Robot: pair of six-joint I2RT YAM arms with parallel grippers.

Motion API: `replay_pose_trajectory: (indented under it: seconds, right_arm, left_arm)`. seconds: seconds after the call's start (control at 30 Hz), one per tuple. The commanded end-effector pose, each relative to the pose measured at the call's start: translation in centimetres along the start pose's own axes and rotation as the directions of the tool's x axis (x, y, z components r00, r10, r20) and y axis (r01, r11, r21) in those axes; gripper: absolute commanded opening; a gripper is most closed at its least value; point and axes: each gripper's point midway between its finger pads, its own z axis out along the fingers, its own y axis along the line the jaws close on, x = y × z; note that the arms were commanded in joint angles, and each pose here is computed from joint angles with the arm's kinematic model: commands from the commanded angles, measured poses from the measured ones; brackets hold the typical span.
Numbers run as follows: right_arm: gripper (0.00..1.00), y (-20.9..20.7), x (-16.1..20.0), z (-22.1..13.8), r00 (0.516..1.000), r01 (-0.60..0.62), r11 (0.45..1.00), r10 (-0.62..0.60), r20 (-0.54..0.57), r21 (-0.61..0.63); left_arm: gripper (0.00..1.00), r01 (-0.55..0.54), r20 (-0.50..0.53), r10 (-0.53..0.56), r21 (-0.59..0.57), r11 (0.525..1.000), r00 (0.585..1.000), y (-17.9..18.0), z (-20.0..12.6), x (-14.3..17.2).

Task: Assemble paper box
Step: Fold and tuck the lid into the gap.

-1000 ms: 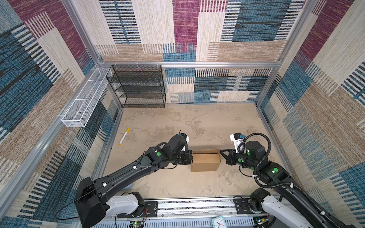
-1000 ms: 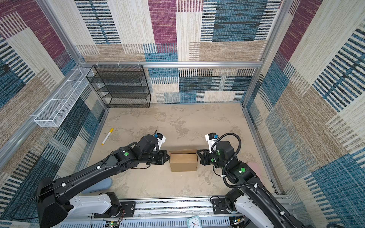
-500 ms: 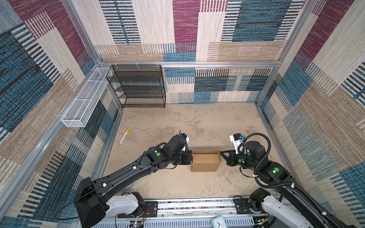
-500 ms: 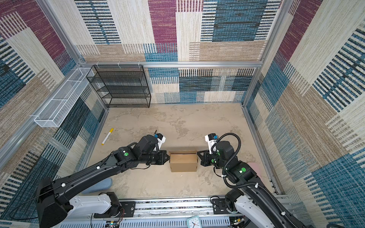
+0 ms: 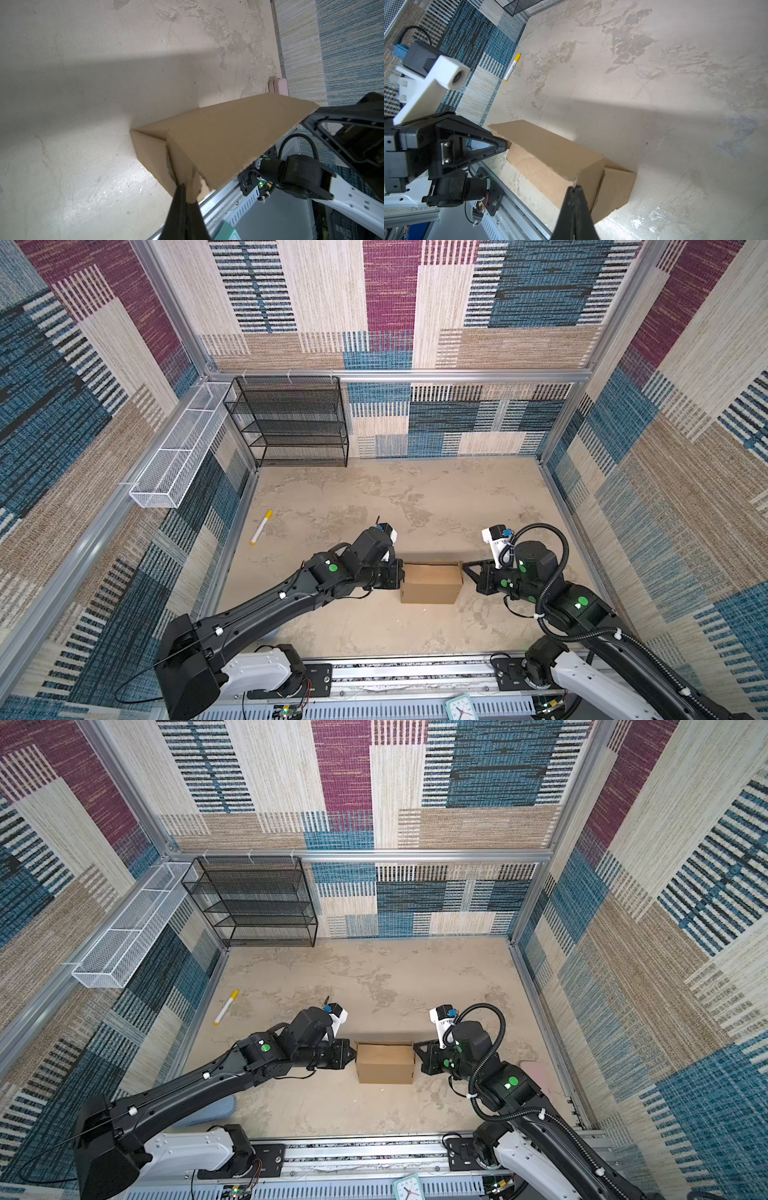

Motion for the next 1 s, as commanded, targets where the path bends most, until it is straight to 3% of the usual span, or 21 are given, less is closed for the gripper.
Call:
replay_pose_trajectory:
  seconds: [0.0, 0.63, 0.97]
  right_arm:
    - [0.0, -0.5, 1.2, 0.3, 0.999, -0.039, 0.999, 0.04, -0.033, 0.018]
    - [0.0, -1.7, 2.6, 0.1, 0.996, -0.082, 0.995, 0.084, -0.03, 0.048]
    - [0.0, -1.7, 2.5, -0.3, 0.996, -0.089, 0.995, 0.089, -0.015, 0.048]
  left_arm:
    - [0.0, 0.025, -0.077, -0.03, -0.059, 0.998, 0.997, 1.7, 0.4, 2.2]
    - [0.0, 0.044, -0.081, -0.05, -0.069, 0.997, 0.995, 2.1, 1.5, 3.8]
    - [0.15, 0.037, -0.07, -0.043, -0.079, 0.996, 0.997, 2.2, 1.5, 4.0]
